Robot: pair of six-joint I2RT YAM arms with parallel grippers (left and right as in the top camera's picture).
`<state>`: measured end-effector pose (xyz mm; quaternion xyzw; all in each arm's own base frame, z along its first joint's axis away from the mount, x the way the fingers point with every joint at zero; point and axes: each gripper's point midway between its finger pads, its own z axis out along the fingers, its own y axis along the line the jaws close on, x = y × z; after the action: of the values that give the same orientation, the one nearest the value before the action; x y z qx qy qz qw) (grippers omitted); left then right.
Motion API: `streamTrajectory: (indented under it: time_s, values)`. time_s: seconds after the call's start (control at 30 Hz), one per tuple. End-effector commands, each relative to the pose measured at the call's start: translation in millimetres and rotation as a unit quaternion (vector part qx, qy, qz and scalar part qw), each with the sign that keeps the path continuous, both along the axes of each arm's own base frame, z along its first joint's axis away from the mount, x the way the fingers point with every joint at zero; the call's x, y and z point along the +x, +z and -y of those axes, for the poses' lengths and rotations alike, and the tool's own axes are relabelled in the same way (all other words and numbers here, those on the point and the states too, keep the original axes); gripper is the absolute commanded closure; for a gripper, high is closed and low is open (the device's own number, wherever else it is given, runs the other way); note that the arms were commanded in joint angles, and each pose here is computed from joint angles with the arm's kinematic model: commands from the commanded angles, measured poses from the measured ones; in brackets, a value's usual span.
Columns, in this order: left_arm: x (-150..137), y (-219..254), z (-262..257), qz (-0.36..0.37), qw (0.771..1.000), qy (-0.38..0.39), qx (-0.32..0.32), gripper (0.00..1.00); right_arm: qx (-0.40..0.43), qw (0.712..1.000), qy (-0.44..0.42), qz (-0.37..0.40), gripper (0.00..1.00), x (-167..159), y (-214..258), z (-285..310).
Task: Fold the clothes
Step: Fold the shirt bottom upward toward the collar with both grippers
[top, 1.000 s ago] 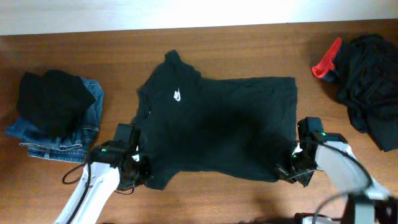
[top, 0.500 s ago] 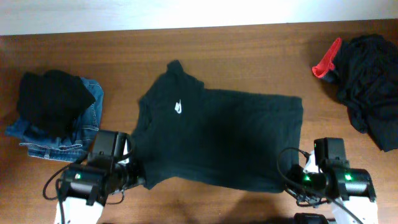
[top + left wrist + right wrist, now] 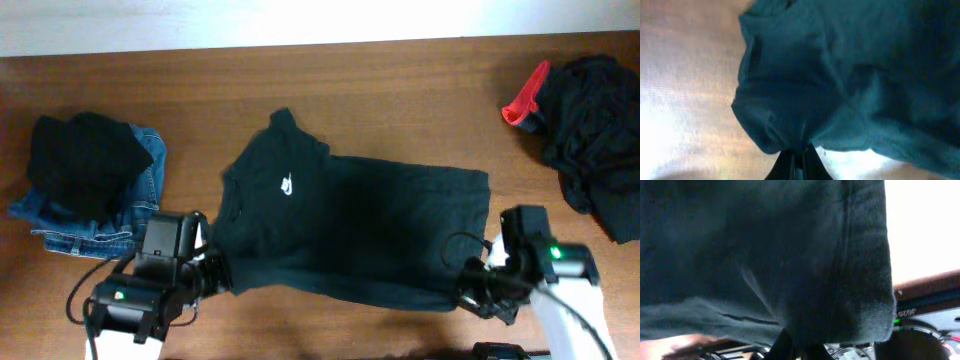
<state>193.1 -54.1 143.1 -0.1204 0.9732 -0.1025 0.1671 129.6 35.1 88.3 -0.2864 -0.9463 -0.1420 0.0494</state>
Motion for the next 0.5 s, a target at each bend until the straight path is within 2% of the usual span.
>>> streamTrajectory:
  time_s: [0.0, 0.17, 0.47]
  values:
    - [23.0, 6.6, -3.0, 0.033, 0.999, -0.021, 0.027, 0.99, 0.013, 0.999, 0.017, -0.029, 0.93, 11.9, -5.2, -0.5]
    - [46.4, -6.6, 1.8, 0.029, 0.998, -0.039, 0.035, 0.99, 0.050, 0.998, 0.013, -0.020, 0.93, 38.9, -14.9, -9.6]
    - [80.5, -47.2, 9.2, -0.001, 0.995, -0.084, 0.055, 0.99, 0.040, 0.999, -0.016, 0.013, 0.89, 69.3, -26.1, -4.3]
